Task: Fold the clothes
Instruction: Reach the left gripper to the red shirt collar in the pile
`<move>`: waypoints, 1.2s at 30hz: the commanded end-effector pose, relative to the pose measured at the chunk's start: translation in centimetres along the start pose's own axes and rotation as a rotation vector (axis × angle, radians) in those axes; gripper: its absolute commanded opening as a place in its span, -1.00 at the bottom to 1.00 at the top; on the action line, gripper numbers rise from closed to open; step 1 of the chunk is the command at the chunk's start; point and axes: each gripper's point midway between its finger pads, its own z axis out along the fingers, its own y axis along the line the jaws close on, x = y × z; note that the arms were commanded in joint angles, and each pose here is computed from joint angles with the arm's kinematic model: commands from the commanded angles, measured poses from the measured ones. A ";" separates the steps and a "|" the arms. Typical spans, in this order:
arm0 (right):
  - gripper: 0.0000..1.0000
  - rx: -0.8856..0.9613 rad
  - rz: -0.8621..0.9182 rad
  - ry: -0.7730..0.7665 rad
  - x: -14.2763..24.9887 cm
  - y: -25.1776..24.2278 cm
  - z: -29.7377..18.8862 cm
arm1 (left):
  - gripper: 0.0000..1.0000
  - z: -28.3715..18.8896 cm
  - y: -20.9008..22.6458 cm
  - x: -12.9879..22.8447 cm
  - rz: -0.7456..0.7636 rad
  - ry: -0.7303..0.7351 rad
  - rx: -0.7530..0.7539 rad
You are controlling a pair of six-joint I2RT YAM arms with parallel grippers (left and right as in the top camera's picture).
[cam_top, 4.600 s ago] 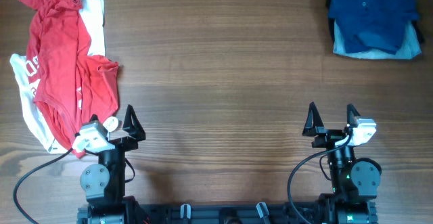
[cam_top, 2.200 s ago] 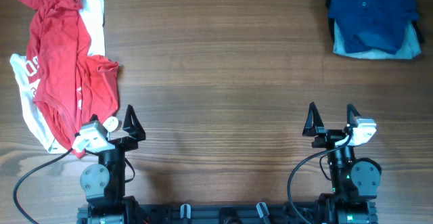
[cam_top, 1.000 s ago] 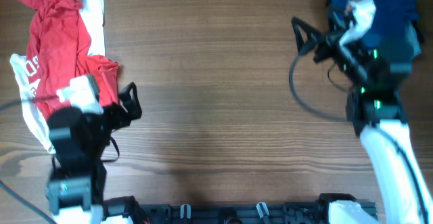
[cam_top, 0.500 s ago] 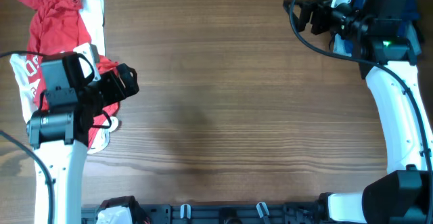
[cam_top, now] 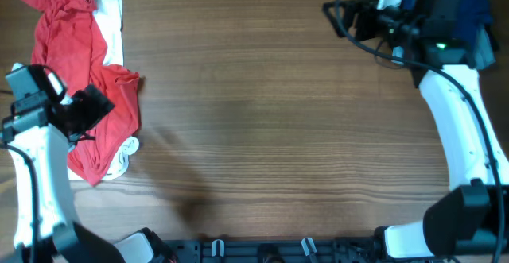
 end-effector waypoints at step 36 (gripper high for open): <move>0.99 -0.065 -0.100 0.074 3.1 3.9 7.5 | 0.61 9.2 8.4 -3.0 -0.019 0.055 -0.143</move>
